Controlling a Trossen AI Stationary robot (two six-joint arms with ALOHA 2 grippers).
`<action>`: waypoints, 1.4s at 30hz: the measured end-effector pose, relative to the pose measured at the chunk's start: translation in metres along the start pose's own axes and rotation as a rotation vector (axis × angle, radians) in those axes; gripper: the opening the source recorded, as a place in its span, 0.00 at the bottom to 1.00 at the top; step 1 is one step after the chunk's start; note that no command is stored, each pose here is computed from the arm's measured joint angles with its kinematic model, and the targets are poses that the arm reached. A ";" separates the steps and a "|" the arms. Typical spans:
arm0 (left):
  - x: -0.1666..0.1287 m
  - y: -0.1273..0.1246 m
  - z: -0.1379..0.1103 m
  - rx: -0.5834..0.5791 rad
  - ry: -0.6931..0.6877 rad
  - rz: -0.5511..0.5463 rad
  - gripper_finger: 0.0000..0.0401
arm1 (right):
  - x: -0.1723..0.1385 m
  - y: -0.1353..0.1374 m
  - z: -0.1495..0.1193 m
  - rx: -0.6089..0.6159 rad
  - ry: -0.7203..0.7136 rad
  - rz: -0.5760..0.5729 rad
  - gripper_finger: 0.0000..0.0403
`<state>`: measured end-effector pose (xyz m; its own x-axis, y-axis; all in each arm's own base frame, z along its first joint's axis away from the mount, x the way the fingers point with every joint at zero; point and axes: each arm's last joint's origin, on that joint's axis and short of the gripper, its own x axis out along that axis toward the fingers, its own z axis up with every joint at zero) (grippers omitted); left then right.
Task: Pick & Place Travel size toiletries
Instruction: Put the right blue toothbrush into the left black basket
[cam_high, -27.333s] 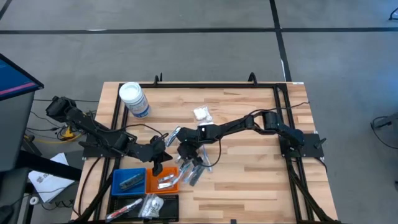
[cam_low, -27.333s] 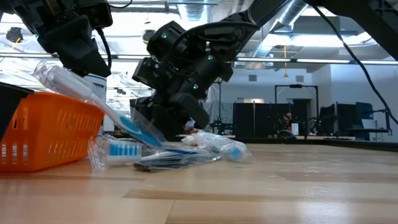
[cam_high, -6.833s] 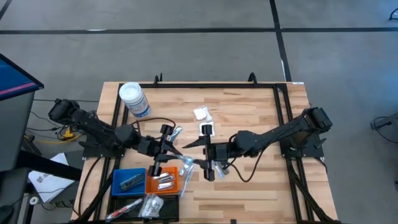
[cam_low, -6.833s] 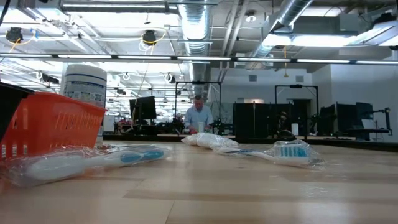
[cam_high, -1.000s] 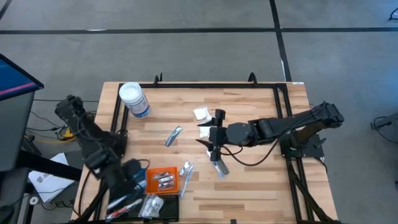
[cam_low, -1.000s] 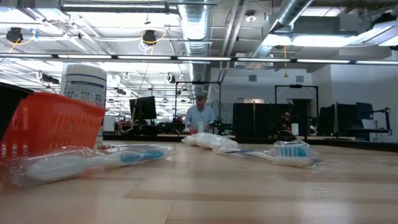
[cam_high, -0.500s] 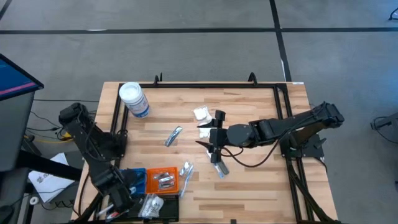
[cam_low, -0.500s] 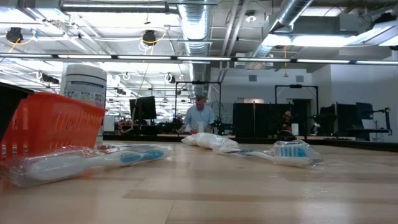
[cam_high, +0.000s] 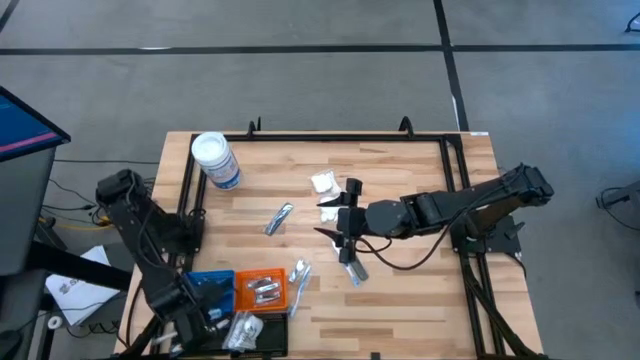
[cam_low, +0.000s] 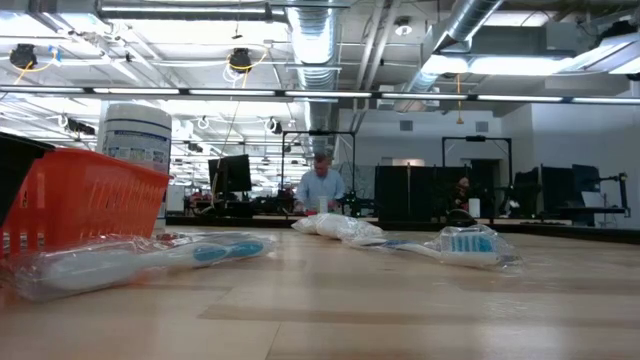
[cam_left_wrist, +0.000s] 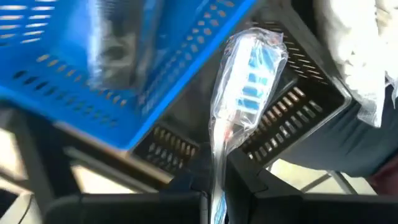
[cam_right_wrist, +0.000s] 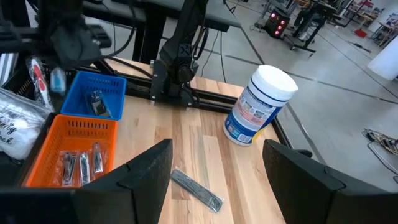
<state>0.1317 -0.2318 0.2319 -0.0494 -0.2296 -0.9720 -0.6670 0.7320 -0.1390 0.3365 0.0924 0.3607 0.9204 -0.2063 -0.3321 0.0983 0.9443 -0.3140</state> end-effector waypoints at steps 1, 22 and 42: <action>0.005 -0.001 0.002 0.008 0.001 -0.012 0.02 | 0.000 0.000 0.000 0.000 0.000 0.000 0.61; 0.062 0.013 0.010 0.070 0.010 -0.092 0.02 | 0.000 0.000 0.000 0.000 0.001 -0.001 0.61; 0.031 0.021 0.006 -0.038 0.075 -0.204 0.33 | 0.000 0.000 0.000 0.003 -0.004 -0.002 0.61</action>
<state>0.1206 -0.2191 0.1973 0.0353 -0.4182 -0.9077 -0.6961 0.6414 -0.3226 0.3369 0.0921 0.3610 0.9218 -0.2068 -0.3280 0.1009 0.9447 -0.3121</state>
